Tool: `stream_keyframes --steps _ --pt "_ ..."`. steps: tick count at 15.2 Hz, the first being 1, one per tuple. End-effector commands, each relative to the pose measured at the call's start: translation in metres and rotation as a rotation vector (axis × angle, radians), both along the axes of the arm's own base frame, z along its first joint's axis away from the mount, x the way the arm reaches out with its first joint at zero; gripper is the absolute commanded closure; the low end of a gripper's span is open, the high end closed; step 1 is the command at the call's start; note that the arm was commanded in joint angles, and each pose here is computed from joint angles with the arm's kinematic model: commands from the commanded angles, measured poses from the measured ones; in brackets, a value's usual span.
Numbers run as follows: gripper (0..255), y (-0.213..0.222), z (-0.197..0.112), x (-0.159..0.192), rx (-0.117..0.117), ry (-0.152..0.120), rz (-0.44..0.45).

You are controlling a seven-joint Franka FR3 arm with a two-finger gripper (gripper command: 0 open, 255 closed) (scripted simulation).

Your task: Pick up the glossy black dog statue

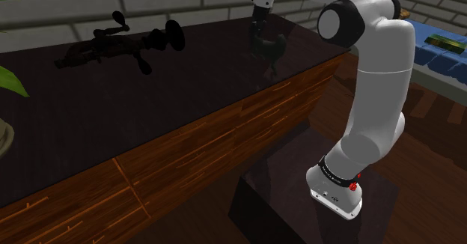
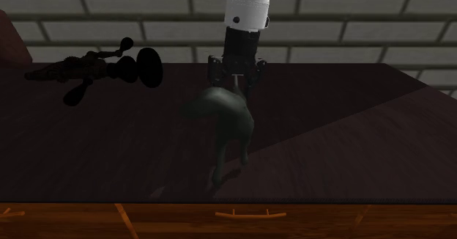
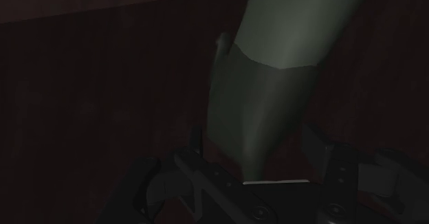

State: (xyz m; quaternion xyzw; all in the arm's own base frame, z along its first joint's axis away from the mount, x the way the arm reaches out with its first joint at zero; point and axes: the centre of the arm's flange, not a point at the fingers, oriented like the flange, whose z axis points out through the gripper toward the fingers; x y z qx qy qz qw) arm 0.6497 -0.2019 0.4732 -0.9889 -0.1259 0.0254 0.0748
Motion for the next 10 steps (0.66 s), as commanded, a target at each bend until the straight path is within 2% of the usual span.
stream_keyframes --steps 1,8,10 --pt "255 0.000 0.011 0.000 0.000 0.000 0.000" --pt "255 0.000 0.048 0.000 0.000 0.000 0.000" --pt "255 0.000 0.049 0.000 0.000 0.000 0.000"
